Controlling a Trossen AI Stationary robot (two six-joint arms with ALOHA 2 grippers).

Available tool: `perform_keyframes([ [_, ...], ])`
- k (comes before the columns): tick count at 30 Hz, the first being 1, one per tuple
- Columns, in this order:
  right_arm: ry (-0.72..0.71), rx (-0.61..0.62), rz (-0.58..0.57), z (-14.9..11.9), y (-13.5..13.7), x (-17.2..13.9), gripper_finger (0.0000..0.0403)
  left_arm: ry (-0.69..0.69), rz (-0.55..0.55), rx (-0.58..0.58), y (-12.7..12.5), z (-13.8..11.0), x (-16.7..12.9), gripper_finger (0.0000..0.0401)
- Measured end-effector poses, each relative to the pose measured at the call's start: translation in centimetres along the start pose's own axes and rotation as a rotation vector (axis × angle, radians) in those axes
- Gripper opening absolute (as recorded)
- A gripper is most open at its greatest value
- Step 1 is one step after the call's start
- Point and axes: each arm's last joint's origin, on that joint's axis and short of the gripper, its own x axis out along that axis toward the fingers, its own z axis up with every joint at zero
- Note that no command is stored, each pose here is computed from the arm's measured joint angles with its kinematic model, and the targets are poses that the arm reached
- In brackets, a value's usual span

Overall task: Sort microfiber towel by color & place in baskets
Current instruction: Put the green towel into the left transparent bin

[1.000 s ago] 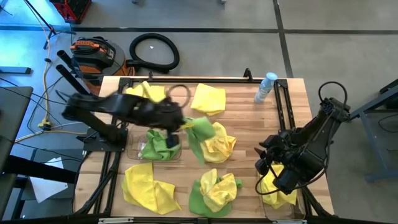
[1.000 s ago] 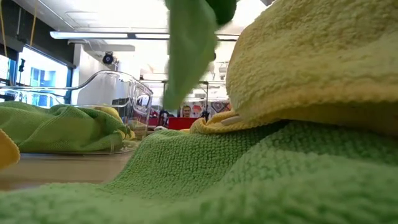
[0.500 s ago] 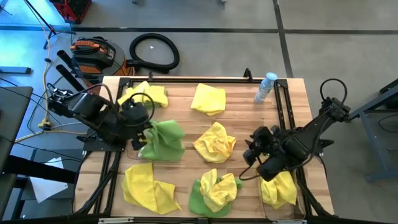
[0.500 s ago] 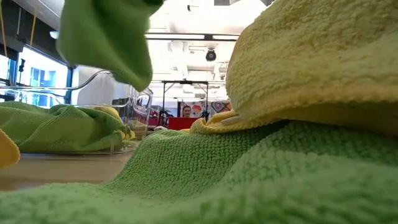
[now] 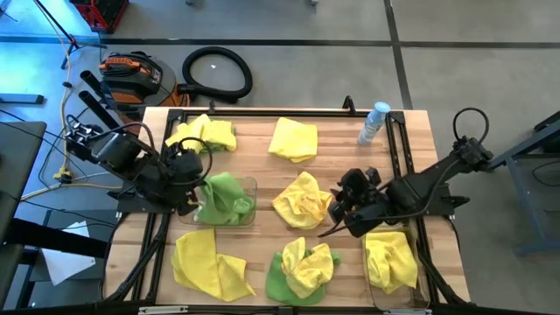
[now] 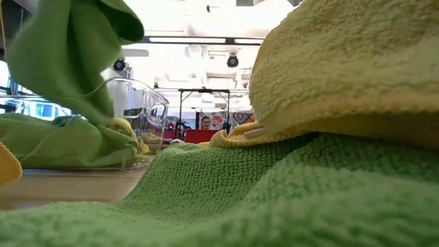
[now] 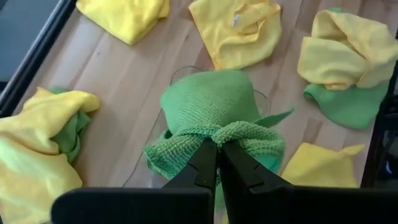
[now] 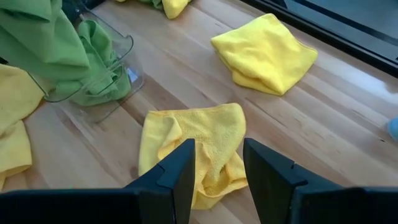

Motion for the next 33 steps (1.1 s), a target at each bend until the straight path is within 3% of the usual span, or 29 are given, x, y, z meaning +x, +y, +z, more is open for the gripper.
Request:
perform_keyframes([
  [8,0.0,0.015,-0.005,0.6,-0.1,0.6,0.0131,0.023,0.056,0.02,0.1,0.0,1.3,0.0],
  [14,-0.007,0.007,-0.004,1.0,-0.1,0.9,0.0131,0.119,0.179,0.032,-0.2,-1.5,6.4,0.0],
  [18,-0.015,-0.001,0.007,1.3,0.0,1.1,0.0131,0.152,0.131,0.012,-0.7,-2.3,10.1,0.0],
  [23,-0.016,0.003,0.015,1.8,0.1,1.4,0.0131,0.227,0.047,-0.161,-0.9,-3.5,13.9,0.0],
  [33,-0.022,0.022,0.022,2.1,0.1,1.6,0.0131,0.287,0.084,-0.53,0.0,-6.6,19.0,0.0],
])
